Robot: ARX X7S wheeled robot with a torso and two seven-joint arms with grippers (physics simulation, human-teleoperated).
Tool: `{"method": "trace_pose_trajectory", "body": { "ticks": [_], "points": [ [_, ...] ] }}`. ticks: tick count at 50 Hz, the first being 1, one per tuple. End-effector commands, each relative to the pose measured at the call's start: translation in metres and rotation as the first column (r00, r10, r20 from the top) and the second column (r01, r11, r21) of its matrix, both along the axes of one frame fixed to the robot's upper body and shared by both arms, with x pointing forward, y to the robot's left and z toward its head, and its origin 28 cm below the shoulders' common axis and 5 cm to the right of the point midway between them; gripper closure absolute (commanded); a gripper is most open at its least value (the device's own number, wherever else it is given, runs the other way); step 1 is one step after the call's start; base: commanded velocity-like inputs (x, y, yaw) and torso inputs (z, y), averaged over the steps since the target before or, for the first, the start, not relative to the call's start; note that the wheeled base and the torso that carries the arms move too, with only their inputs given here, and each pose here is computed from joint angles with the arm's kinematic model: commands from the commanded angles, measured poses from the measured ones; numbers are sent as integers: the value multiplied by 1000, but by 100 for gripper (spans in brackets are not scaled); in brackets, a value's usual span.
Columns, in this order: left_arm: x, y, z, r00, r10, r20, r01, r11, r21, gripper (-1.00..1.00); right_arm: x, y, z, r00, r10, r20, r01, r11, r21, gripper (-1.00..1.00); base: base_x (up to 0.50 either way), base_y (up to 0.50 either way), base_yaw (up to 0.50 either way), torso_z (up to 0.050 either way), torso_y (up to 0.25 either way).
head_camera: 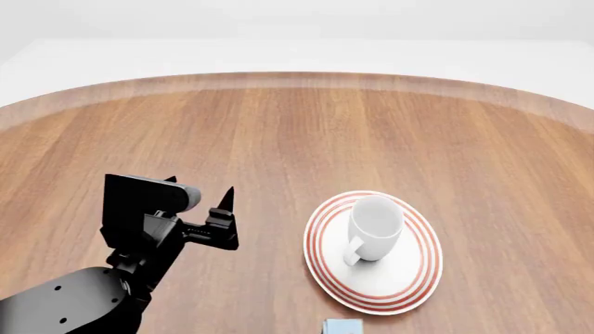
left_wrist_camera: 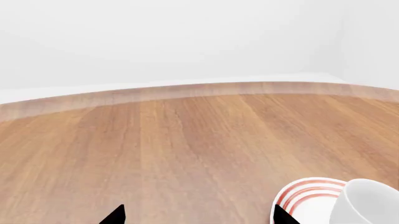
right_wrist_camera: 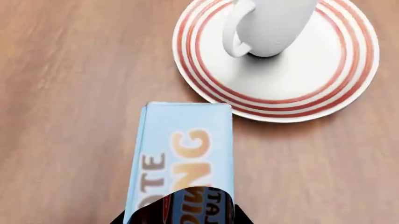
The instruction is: Pick up the white mug and put it on the plate, and put the chocolate pudding to the right of the plate.
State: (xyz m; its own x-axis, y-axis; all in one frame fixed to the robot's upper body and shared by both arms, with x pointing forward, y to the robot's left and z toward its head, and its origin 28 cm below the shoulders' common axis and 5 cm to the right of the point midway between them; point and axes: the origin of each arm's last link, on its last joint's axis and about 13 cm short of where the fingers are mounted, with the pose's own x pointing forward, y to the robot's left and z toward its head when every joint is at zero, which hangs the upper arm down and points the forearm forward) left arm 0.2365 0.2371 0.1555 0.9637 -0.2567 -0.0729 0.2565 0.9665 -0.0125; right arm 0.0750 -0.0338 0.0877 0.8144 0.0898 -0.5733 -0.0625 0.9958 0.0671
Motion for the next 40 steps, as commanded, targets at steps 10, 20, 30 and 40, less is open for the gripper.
{"method": "trace_pose_trajectory", "body": {
  "ticks": [10,20,30,40],
  "points": [
    [0,-4,8,999,-30,32,31,999,-27,-100,0,-27,72,914,-126,386,71,986,154,100,0,0,0,0,0],
    [-1,-4,9,999,-28,36,29,999,-26,-100,-18,-63,78,892,-113,438,44,985,166,100,0,0,0,0,0],
    [-2,-3,13,999,-25,42,26,999,-25,-100,-18,-85,95,854,-170,491,91,979,181,100,0,0,0,0,0],
    [-1,-1,11,999,-18,40,19,999,-26,-100,22,-106,142,612,-307,729,276,947,167,100,0,0,0,0,0]
  ]
}}
